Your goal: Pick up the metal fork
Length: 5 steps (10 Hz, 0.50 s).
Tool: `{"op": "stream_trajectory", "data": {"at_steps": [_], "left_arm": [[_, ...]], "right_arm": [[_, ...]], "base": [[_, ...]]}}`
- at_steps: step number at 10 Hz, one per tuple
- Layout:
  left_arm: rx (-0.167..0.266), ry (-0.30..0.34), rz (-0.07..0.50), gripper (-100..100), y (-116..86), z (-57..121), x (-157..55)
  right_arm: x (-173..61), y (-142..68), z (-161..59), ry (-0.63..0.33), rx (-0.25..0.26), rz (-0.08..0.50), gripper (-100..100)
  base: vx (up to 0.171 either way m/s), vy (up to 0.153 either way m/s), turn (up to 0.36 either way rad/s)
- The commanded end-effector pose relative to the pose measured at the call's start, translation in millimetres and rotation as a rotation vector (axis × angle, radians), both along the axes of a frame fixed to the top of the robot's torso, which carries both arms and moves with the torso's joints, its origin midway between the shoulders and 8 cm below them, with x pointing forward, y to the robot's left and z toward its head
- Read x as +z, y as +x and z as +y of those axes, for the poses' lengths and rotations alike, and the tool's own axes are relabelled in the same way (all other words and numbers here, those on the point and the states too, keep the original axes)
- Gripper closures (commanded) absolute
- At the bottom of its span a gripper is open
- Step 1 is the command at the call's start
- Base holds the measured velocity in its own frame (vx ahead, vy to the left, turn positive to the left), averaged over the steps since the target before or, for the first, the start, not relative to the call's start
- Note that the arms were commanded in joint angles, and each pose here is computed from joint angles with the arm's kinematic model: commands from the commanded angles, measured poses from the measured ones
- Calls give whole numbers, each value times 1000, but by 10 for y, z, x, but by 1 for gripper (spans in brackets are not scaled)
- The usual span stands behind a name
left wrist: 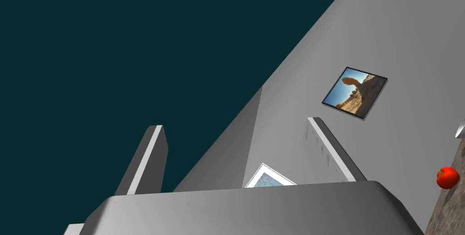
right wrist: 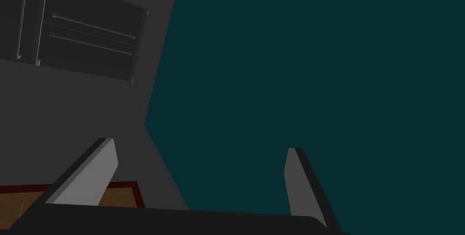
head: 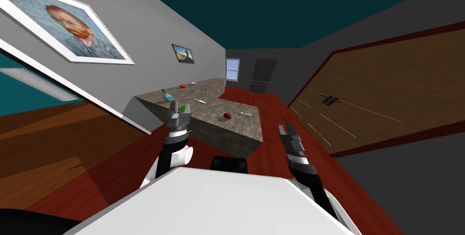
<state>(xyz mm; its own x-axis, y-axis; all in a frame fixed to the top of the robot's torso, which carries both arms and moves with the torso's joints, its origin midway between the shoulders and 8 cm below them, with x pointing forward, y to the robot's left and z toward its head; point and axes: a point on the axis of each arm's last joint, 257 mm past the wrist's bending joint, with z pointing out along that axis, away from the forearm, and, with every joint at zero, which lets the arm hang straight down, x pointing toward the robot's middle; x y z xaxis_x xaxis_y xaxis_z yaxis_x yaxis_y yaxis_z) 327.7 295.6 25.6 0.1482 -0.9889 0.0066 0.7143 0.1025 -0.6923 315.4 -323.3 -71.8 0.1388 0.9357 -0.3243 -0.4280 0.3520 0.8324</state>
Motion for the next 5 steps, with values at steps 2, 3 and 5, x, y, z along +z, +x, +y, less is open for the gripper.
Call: {"op": "stream_trajectory", "data": {"at_steps": [2, 3, 5], "left_arm": [[0, 0, 0, 0, 0, 1, -1], [0, 0, 0, 0, 0, 0, 0], [0, 0, 0, 0, 0, 0, 0]], "right_arm": [[-317, -112, -198, -56, -21, 114, -100], [-345, -133, -208, -56, -24, 123, -100], [-556, -229, -346, -95, -38, 200, -100]], "base": [[-79, -91, 193], [-52, -71, 137], [-41, -72, 225]]}}
